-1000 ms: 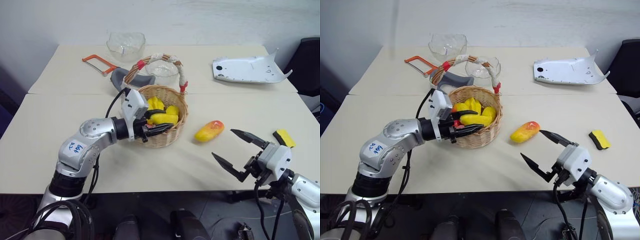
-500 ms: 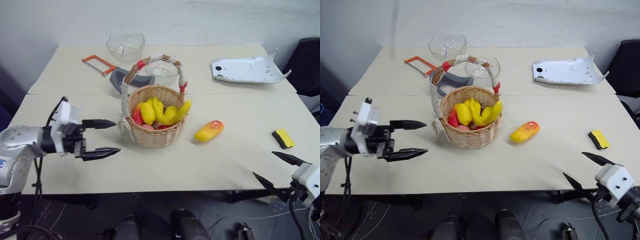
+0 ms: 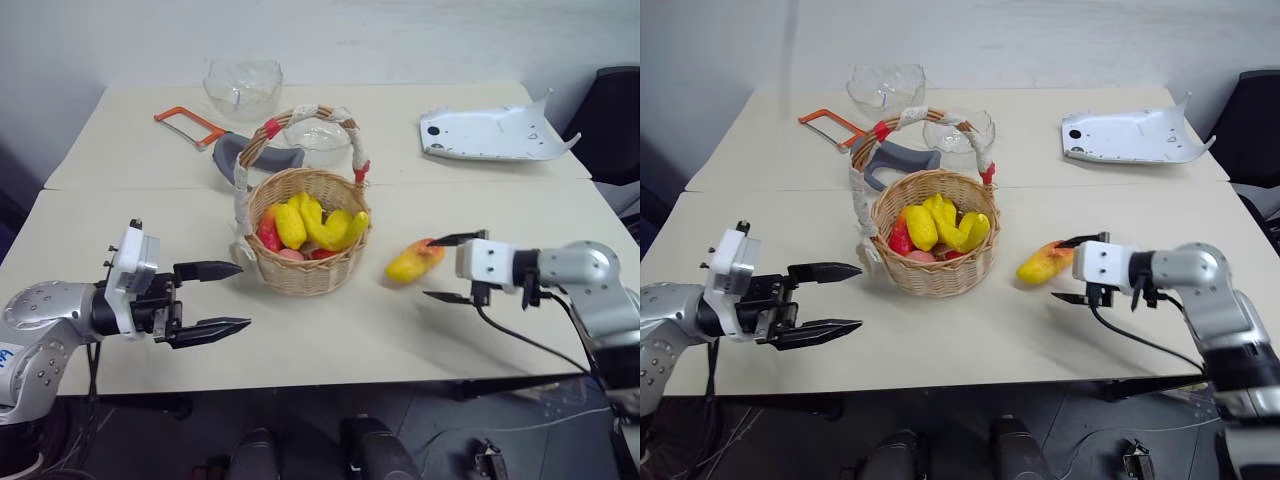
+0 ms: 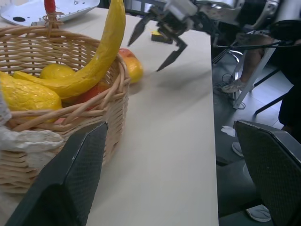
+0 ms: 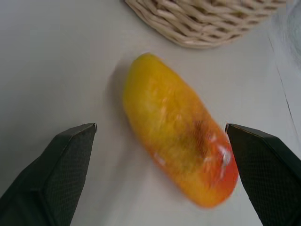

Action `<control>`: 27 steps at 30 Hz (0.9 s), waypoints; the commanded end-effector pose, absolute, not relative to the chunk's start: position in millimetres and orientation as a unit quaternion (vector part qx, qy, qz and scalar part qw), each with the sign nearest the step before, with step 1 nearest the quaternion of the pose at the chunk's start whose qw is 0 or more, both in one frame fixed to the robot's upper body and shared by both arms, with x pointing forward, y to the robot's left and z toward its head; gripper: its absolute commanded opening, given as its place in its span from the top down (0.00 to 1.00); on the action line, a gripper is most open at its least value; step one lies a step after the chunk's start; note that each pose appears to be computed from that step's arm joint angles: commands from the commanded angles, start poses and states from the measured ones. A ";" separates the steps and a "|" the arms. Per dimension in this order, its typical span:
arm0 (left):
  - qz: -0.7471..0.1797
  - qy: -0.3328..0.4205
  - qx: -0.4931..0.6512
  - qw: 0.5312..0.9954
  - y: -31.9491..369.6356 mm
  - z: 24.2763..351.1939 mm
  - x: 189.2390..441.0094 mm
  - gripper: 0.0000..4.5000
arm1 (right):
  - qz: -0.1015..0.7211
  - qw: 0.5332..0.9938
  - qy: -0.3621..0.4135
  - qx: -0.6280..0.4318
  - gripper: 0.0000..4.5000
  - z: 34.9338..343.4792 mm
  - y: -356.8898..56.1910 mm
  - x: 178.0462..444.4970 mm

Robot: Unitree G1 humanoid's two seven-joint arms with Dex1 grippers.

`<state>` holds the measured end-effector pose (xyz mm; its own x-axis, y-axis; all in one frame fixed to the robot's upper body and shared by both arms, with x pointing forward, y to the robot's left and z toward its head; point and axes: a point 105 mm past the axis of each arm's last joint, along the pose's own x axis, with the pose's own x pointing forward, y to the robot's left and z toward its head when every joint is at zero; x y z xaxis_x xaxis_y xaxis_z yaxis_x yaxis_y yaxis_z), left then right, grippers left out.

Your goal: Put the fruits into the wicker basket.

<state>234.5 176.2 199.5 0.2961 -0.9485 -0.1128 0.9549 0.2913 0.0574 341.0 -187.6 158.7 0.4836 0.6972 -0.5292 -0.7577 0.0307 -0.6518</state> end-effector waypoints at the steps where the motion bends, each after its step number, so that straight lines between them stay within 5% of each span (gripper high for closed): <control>1: -0.593 -0.002 0.064 0.803 176.5 217.9 228.5 0.01 | 0.504 0.693 0.059 -0.512 0.00 155.0 -192.5 360.1; 4: -0.586 -0.002 0.057 0.808 180.3 222.6 226.5 0.01 | 0.506 0.686 0.090 -0.515 0.00 145.4 -189.6 376.3; 8: -0.586 0.002 0.062 0.808 179.9 219.8 219.0 0.00 | 0.495 0.697 0.115 -0.507 0.20 135.8 -188.5 388.7; 12: -0.550 0.006 0.082 0.831 190.5 213.2 223.3 0.00 | 0.553 0.676 0.112 -0.474 0.43 135.3 -181.1 371.7; 14: -0.537 0.006 0.079 0.840 197.4 212.9 223.0 0.00 | 0.582 0.669 0.086 -0.455 0.43 146.7 -177.5 360.0; 18: -0.543 0.032 0.087 0.835 200.5 197.8 207.5 0.00 | 0.694 0.644 0.061 -0.316 0.43 172.2 -162.6 296.6; 21: -0.489 -0.026 0.085 0.868 215.5 219.5 224.3 0.00 | 0.739 0.640 0.057 -0.203 0.43 204.4 -129.2 261.3; 24: -0.478 -0.031 0.073 0.875 219.8 221.1 226.0 0.00 | 0.744 0.653 -0.009 -0.139 0.43 232.7 -80.0 257.0; 27: -0.461 -0.036 0.053 0.885 224.0 219.3 227.5 0.00 | 0.666 0.740 -0.030 -0.083 0.43 241.0 -36.5 286.9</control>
